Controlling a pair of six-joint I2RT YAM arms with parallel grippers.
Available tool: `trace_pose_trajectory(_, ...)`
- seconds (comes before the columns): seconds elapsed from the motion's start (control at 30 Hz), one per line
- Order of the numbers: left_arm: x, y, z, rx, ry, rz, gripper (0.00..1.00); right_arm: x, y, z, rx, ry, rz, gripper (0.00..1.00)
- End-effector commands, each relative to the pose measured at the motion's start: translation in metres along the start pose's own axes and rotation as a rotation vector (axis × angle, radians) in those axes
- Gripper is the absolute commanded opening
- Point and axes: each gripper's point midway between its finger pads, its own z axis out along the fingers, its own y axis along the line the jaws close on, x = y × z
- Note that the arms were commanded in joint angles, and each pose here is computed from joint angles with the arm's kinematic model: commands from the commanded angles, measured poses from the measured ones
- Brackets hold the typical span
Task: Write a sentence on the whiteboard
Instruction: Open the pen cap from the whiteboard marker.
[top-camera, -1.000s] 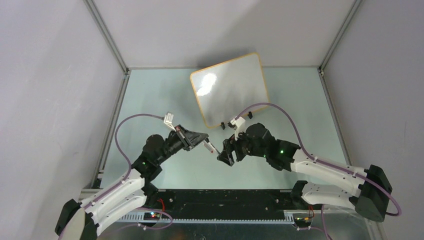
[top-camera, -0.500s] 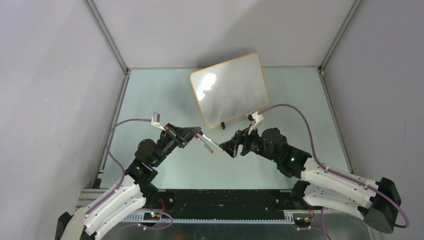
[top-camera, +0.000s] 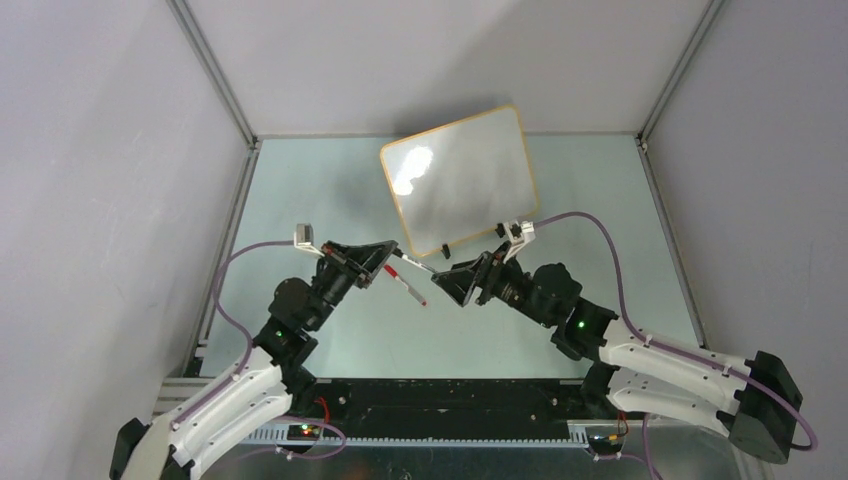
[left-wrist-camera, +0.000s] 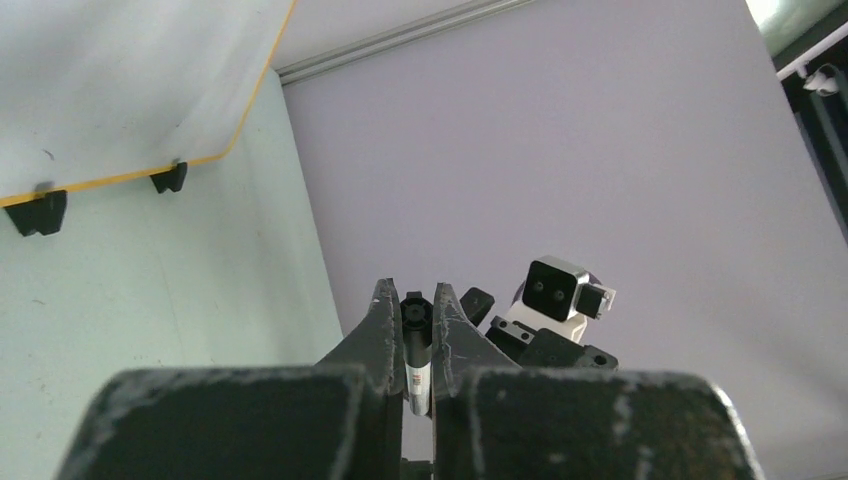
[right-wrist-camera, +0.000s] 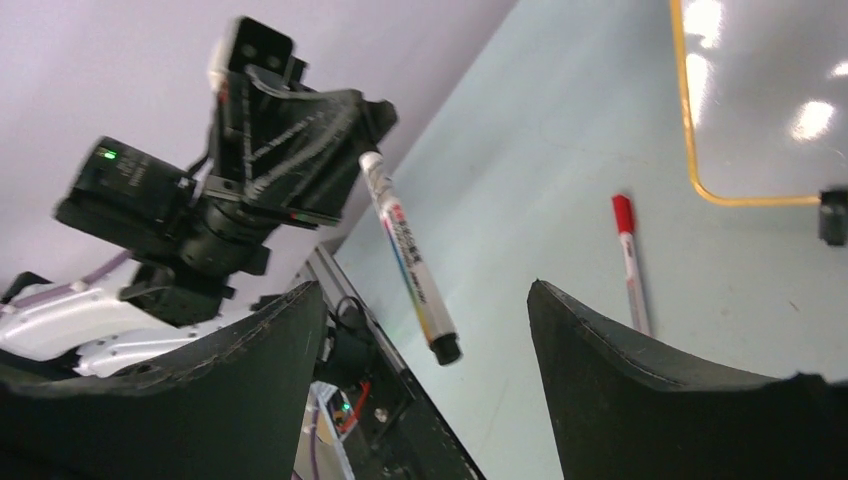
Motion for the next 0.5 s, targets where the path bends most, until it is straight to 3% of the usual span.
trace_pose_trajectory(0.0, -0.009, -0.024, 0.003, 0.099, -0.038, -0.101, 0.0, -0.03, 0.028, 0.006, -0.097, -0.129, 0.054, 0.78)
trace_pose_trajectory(0.17, -0.008, -0.04, 0.007, 0.159, -0.023, -0.148, 0.0, -0.036, 0.038, 0.015, -0.143, -0.167, 0.096, 0.74)
trace_pose_trajectory(0.47, -0.007, -0.039, 0.01, 0.147, -0.017, -0.146, 0.0, -0.043, 0.044, 0.022, -0.17, -0.212, 0.122, 0.48)
